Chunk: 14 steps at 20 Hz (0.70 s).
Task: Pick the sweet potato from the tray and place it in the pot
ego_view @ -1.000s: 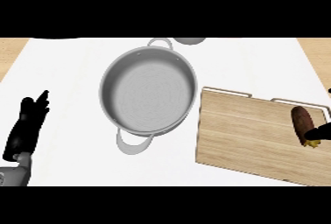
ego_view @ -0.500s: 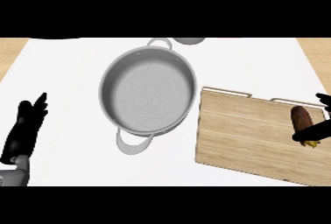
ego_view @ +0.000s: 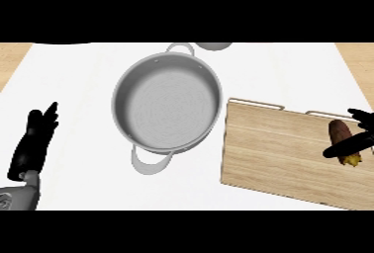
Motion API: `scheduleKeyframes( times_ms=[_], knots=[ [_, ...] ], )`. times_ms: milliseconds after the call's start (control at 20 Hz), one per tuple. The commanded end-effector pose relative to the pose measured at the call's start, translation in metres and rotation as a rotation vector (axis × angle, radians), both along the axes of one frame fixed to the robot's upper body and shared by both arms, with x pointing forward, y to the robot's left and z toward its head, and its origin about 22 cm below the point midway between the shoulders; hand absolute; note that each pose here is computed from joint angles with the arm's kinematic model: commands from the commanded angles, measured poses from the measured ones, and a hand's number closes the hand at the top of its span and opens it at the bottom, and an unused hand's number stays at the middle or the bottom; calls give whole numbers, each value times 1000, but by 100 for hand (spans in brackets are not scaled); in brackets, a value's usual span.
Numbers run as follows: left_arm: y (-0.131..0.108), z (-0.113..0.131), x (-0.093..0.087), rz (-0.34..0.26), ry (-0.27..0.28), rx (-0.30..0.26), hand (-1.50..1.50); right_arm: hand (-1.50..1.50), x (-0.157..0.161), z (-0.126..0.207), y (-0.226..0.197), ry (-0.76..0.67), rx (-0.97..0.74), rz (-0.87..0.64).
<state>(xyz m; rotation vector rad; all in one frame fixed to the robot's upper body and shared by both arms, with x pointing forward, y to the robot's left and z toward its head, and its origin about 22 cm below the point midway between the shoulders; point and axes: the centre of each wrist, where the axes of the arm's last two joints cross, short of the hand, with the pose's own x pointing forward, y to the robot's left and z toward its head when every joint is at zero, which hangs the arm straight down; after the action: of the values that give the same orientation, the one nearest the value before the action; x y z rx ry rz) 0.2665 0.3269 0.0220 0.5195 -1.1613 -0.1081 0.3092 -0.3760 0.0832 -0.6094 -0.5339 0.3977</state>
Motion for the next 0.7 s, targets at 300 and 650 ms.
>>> scheduleKeyframes(
  times_ms=[300,650],
  knots=[
    [11,7,-2,7,6,-1,0,-150,4,-36,2,30,56,-12],
    [5,-2,0,2,-1,5,0,-150,13,-51,-2,28,70,-12]
  ],
)
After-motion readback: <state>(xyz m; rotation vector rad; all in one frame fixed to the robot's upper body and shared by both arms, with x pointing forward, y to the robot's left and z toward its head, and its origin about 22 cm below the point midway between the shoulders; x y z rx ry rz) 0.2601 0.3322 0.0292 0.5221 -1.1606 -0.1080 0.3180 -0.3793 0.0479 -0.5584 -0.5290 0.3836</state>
